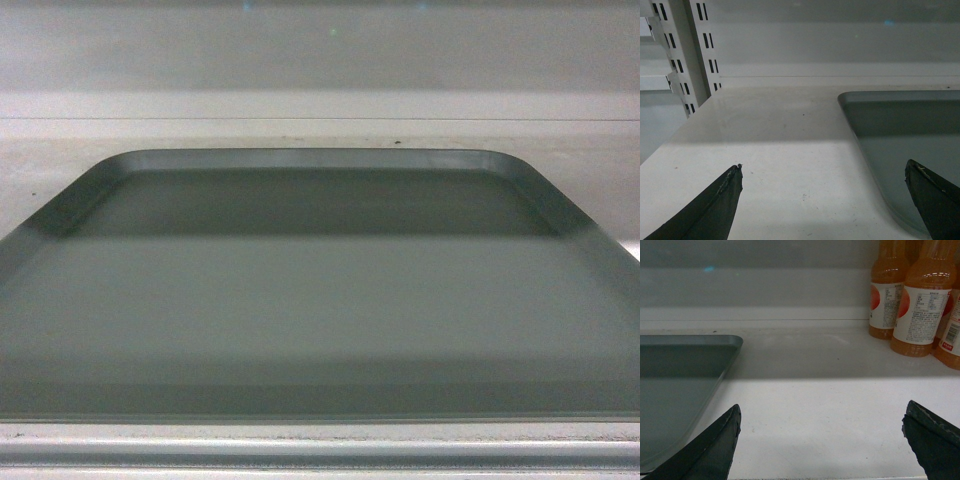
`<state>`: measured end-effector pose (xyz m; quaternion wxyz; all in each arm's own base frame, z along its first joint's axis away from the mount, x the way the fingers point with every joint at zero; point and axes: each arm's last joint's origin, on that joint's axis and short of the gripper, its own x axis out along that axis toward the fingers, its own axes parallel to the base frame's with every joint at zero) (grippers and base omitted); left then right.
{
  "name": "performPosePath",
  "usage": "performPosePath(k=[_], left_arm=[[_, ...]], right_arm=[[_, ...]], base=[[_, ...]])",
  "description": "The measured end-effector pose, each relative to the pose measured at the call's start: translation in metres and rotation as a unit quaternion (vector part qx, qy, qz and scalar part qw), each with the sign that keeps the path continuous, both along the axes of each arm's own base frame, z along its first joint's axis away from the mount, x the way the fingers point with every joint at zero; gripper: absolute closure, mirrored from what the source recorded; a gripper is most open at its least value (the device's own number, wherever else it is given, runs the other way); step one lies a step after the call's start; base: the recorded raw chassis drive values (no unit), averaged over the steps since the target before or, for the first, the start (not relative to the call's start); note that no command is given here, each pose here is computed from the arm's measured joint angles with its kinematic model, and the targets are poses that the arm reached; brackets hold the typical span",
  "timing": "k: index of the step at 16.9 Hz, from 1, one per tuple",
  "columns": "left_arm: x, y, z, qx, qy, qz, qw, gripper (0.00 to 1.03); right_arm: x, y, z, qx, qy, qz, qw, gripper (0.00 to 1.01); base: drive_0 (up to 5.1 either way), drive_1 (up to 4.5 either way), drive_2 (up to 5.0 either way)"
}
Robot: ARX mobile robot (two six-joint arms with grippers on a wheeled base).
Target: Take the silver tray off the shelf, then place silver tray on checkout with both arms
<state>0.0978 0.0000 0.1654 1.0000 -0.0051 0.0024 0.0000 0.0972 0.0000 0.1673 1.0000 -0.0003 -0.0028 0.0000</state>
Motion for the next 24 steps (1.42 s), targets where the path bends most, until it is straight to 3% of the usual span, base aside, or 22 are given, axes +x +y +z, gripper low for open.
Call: performPosePath(k=[9, 10, 12, 14, 17, 20, 21, 22, 24], left_arm=[[0.000, 0.000, 0.000, 0.000, 0.000, 0.000, 1.0000, 0.05], [0.000, 0.000, -0.002, -0.001, 0.016, 0.004, 0.9999, 0.05], [0.001, -0.001, 0.004, -0.001, 0.130, 0.024, 0.9912, 0.05], [0.003, -0.001, 0.020, -0.001, 0.115, 0.025, 0.9930, 0.05], [0.011, -0.002, 0.050, -0.003, 0.055, 0.011, 0.9984, 0.05], [0.036, -0.009, 0.049, -0.004, 0.077, -0.026, 0.9967, 0.05], [0.067, -0.025, 0.056, -0.001, 0.082, -0.065, 0.9945, 0.05], [0.089, -0.035, 0.048, 0.002, 0.119, -0.081, 0.9896, 0.05], [0.102, -0.039, 0.042, 0.001, 0.137, -0.083, 0.9871, 0.05]], right_arm=[[0.000, 0.000, -0.001, 0.003, 0.010, 0.001, 0.9999, 0.03], [0.001, 0.001, -0.004, 0.025, 0.054, 0.010, 0.9982, 0.03], [0.009, 0.000, -0.002, 0.057, 0.078, 0.014, 0.9952, 0.03], [0.014, 0.000, 0.010, 0.067, 0.057, 0.024, 0.9959, 0.03], [0.026, 0.002, 0.029, 0.067, 0.034, 0.045, 0.9962, 0.03], [0.048, 0.010, 0.047, 0.066, 0.026, 0.087, 0.9937, 0.03], [0.071, 0.028, 0.051, 0.064, 0.052, 0.131, 0.9879, 0.03], [0.087, 0.039, 0.045, 0.062, 0.093, 0.151, 0.9822, 0.03], [0.097, 0.044, 0.042, 0.065, 0.113, 0.153, 0.9796, 0.03]], base=[[0.0, 0.00, 0.0], [0.0, 0.00, 0.0], [0.0, 0.00, 0.0], [0.0, 0.00, 0.0], [0.0, 0.00, 0.0], [0.0, 0.00, 0.0], [0.0, 0.00, 0.0], [0.0, 0.00, 0.0], [0.0, 0.00, 0.0]])
